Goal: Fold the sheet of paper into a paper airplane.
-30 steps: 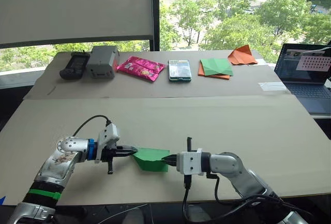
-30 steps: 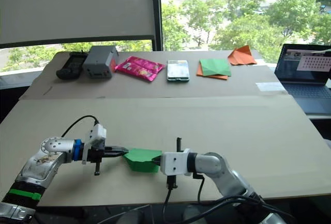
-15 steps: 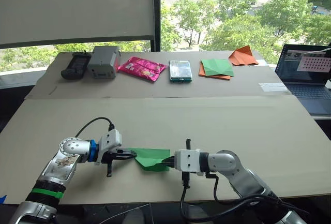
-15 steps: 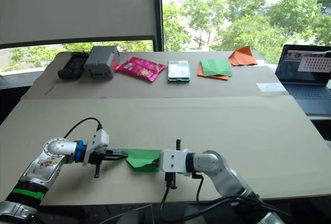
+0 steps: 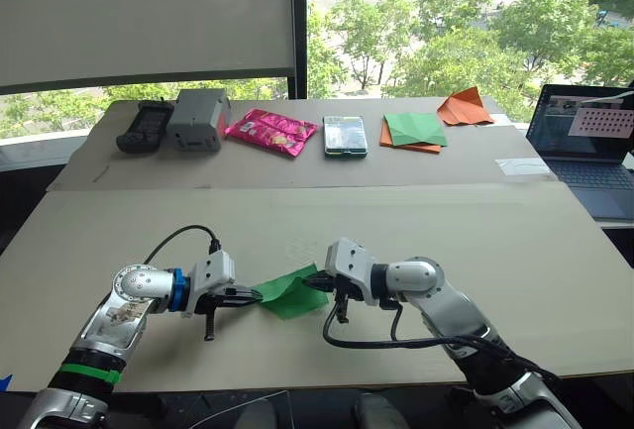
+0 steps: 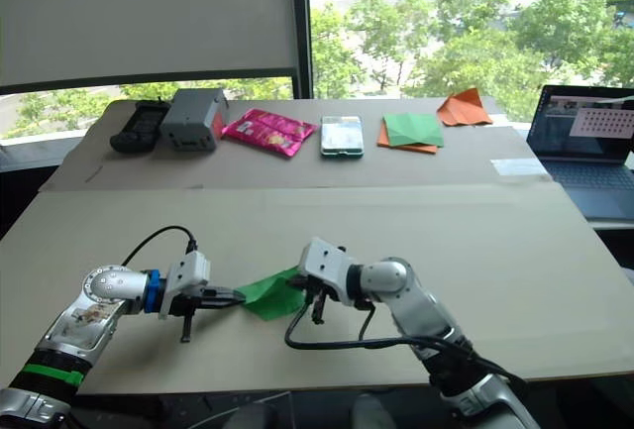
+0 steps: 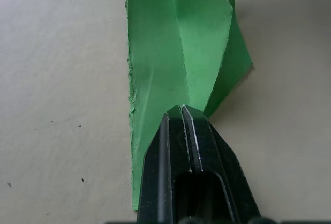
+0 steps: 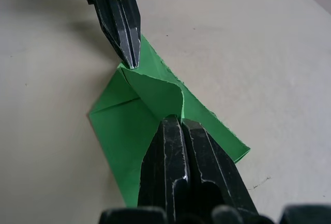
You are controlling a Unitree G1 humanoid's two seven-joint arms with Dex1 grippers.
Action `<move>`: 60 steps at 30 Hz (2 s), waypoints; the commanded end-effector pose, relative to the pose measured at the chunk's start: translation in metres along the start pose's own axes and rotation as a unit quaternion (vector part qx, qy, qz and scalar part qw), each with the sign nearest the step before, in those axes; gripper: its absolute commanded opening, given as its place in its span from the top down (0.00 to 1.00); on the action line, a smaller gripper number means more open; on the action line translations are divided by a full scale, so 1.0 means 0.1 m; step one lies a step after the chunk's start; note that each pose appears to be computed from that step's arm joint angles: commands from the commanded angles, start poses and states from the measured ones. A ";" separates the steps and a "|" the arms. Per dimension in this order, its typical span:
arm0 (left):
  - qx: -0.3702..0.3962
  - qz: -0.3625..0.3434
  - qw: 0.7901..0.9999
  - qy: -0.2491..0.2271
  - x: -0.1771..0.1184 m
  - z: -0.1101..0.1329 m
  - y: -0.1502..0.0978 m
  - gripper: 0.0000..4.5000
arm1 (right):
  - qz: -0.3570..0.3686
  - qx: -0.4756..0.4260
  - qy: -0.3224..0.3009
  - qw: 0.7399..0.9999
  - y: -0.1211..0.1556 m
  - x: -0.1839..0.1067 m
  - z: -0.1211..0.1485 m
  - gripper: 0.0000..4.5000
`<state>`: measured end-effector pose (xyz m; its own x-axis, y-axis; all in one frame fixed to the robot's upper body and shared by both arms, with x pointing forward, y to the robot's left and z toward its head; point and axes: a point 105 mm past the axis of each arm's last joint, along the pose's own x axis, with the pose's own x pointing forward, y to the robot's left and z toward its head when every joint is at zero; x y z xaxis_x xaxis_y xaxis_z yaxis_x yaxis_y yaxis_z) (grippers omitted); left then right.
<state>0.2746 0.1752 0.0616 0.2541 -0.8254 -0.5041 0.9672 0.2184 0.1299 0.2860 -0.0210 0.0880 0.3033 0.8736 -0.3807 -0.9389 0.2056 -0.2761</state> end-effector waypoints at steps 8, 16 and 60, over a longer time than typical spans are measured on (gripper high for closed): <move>0.008 -0.003 1.000 -0.015 -0.02 0.20 0.13 1.00 | 0.023 -0.018 -0.033 0.999 0.17 -0.13 0.21 1.00; 0.012 -0.051 0.999 -0.010 0.06 0.24 0.16 1.00 | 0.032 0.000 -0.027 0.999 0.35 -0.13 0.20 1.00; 0.071 -0.067 0.990 0.103 0.01 -0.29 0.08 1.00 | 0.019 0.044 -0.016 0.999 0.12 0.06 0.20 1.00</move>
<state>0.2899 0.1822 0.0607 0.1634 -0.7729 -0.6131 0.9736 0.0261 0.2266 0.2722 -0.0102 0.0871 0.2656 0.8746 -0.4056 -0.9624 0.2158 -0.1649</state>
